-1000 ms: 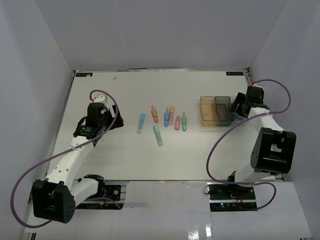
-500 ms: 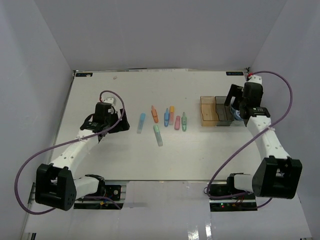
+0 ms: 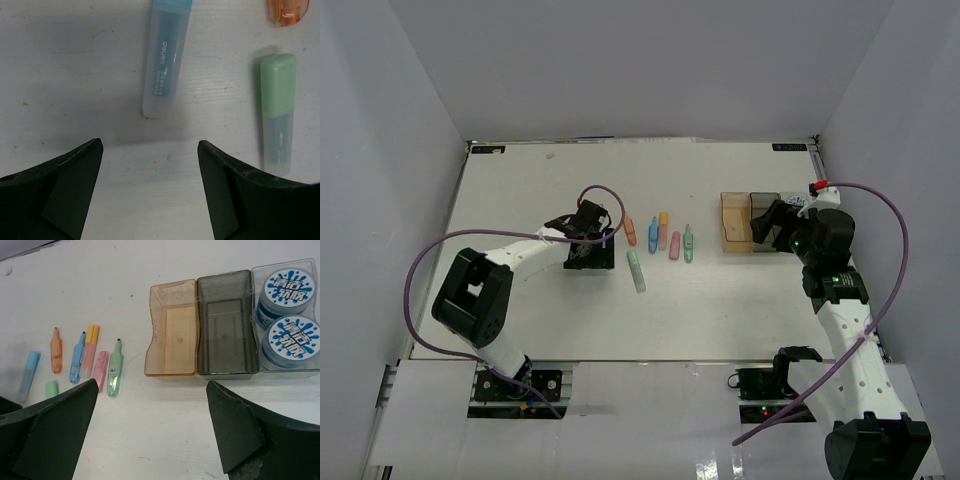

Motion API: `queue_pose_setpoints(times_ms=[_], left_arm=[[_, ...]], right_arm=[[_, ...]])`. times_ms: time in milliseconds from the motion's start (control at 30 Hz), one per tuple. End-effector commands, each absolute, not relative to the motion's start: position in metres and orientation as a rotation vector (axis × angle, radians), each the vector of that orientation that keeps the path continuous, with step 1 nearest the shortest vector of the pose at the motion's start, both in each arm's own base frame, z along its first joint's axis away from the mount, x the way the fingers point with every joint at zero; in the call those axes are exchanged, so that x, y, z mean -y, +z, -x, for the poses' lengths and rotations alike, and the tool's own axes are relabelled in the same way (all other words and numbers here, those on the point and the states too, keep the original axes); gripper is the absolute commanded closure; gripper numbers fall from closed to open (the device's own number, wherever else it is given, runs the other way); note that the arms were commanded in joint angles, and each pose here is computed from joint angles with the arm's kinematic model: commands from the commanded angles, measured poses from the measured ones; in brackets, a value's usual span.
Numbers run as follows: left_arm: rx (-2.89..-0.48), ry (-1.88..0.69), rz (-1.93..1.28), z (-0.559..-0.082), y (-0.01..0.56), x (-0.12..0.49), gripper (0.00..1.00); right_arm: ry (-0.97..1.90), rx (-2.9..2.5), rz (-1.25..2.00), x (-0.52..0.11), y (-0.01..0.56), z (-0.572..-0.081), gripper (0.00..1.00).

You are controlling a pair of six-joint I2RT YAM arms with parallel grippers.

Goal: Sort the stationery into containers
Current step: Pick up the pen from the center of the board.

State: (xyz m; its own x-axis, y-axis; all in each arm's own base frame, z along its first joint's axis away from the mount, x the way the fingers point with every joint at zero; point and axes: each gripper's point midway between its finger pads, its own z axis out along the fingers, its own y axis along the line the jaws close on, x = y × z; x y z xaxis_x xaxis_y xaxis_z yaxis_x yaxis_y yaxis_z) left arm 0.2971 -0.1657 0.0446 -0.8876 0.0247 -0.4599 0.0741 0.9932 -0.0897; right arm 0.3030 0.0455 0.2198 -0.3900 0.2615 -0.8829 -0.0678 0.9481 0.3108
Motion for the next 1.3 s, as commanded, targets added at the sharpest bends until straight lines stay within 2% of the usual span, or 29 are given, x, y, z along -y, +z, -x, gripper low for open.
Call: queue_pose_setpoints(times_ms=[0, 233, 567, 700, 733, 833, 967, 1267], left_arm=[[-2.623, -0.105, -0.039, -0.314, 0.048, 0.174, 0.14], [-2.647, -0.053, -0.057, -0.324, 0.026, 0.176, 0.24], [-2.661, -0.08, -0.082, -0.33, 0.014, 0.185, 0.5], [-2.663, -0.099, -0.088, -0.327, 0.013, 0.186, 0.64], [-2.666, -0.109, -0.089, -0.325, 0.012, 0.186, 0.72], [-2.651, -0.172, -0.092, -0.32, 0.023, 0.19, 0.85], [-2.606, -0.294, -0.091, -0.309, 0.048, 0.198, 0.89], [-2.408, -0.713, -0.157, -0.269, 0.125, 0.231, 0.87]], right_arm=[[0.434, -1.881, -0.096, -0.06, 0.229, -0.299, 0.05], [0.445, -1.908, -0.04, -0.066, 0.216, -0.293, 0.05], [0.422, -1.938, 0.06, -0.077, 0.207, -0.293, 0.05], [0.437, -1.945, 0.125, -0.087, 0.206, -0.292, 0.05], [0.449, -1.945, 0.16, -0.092, 0.205, -0.291, 0.05], [0.514, -1.956, 0.244, -0.111, 0.205, -0.287, 0.05], [0.608, -1.961, 0.311, -0.141, 0.209, -0.281, 0.05], [0.873, -1.908, 0.344, -0.244, 0.238, -0.273, 0.03]])
